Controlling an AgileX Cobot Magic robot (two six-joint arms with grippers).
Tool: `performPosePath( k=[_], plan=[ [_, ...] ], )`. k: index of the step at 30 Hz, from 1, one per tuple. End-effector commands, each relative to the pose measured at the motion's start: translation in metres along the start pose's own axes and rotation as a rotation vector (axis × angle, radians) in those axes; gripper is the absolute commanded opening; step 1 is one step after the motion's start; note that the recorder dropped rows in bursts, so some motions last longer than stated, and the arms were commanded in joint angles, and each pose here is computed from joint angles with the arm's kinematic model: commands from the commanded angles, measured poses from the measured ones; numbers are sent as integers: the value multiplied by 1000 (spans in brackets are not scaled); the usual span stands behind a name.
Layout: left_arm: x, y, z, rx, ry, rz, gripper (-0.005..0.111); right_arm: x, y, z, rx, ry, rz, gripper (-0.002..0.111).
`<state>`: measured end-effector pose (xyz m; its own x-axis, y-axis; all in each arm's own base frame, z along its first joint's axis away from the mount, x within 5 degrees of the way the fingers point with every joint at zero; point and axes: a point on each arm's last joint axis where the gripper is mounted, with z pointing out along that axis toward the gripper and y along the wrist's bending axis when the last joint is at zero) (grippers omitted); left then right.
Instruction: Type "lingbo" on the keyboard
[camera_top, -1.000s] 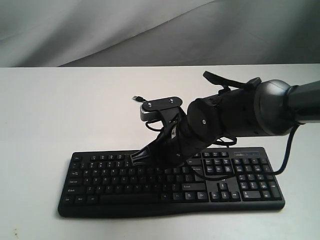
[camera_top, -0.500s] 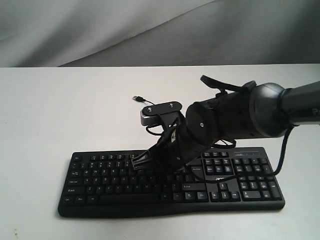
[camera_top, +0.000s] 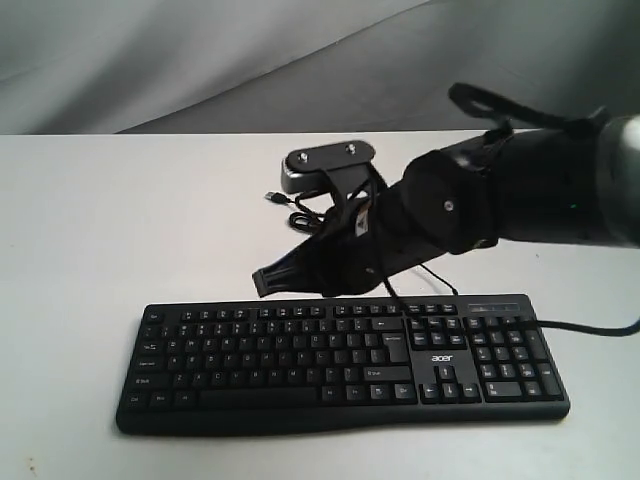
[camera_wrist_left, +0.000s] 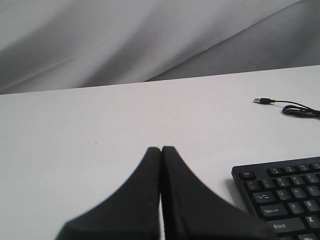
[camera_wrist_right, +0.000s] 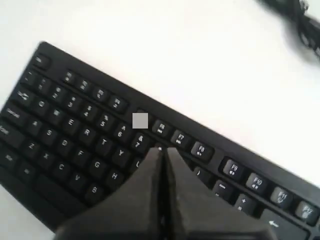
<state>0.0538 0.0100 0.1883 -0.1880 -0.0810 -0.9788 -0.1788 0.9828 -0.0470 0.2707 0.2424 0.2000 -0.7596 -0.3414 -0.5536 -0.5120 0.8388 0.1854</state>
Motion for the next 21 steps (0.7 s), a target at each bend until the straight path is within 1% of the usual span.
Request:
performPosePath(
  k=[1,3,5,6,7,10,16,21],
  plan=[
    [1,0,0,1,-3,-12,1,0,-2,-62,-6,-196,-78,0],
    [1,0,0,1,-3,-12,1,15,-4,-98,-22,-334,-91,0],
    [1,0,0,1,-3,-12,1,28,-5,-134,-33,-424,-111,0],
    [1,0,0,1,-3,-12,1,30,-5,-147,-38,-462,-116,0],
    [1,0,0,1,-3,-12,1,31,-4,-169,-50,-527,-120,0],
    [1,0,0,1,-3,-12,1,35,-3,-200,-70,-628,-122,0],
    [1,0,0,1,-3,-12,1,48,-3,-246,-95,-771,-131,0],
    [1,0,0,1,-3,-12,1,61,-6,-265,-70,-777,-171,0]
  ],
)
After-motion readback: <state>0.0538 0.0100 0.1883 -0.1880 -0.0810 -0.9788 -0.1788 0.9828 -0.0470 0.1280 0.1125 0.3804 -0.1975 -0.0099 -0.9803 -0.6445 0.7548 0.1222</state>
